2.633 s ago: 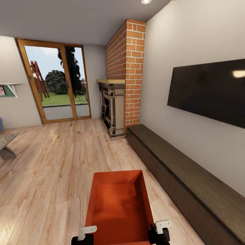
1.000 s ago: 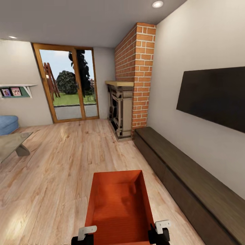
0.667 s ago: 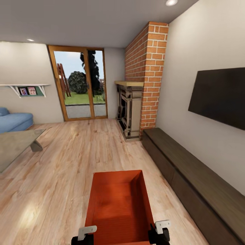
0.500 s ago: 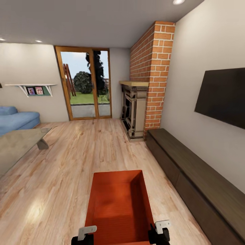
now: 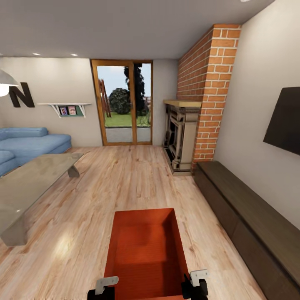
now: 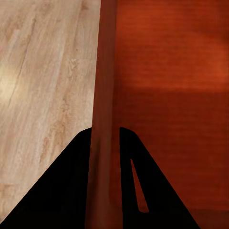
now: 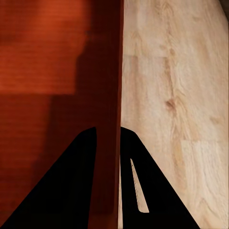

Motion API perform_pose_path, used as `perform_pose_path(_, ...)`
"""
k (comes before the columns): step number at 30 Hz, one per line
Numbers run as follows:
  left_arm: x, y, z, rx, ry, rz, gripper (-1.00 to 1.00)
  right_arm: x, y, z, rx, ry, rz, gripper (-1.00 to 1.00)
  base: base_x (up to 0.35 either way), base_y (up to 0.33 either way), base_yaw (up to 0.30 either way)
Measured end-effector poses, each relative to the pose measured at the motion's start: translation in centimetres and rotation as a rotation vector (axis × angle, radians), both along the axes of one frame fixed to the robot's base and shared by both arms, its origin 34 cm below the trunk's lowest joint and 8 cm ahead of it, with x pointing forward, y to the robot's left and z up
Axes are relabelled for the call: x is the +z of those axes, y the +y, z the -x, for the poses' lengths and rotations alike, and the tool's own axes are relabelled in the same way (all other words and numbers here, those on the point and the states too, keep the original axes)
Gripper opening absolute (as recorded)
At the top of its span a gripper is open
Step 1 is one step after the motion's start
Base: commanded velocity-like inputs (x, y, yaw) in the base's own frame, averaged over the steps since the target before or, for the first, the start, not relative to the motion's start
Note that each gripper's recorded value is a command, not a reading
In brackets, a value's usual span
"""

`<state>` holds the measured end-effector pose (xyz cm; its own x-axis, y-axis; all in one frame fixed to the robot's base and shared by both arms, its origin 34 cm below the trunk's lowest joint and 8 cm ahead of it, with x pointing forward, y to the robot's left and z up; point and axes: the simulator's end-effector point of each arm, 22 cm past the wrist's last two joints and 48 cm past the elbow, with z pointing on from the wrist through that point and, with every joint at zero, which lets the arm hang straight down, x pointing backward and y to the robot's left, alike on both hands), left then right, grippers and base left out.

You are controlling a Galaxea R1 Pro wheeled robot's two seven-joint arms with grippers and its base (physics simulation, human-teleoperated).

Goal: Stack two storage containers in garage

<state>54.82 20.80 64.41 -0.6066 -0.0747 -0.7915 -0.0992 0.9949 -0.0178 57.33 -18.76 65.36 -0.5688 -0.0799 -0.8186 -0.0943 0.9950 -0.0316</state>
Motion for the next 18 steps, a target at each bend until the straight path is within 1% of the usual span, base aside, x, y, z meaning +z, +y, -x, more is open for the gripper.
perform_pose_path(8,1.1,0.0,0.1,0.0,0.0,0.0,-1.0,1.1,0.0,0.1,0.0,0.0,0.0,-1.0,0.0,0.0,0.264)
perform_pose_path(10,1.3,0.0,0.1,0.0,0.001,0.0,-1.0,1.3,0.0,0.1,0.0,0.001,0.0,-1.0,0.0,0.0,0.18)
perform_pose_path(18,1.3,0.0,0.1,0.0,-0.001,0.0,-1.0,1.3,0.0,0.1,0.0,-0.001,0.0,-1.0,0.0,0.0,0.04)
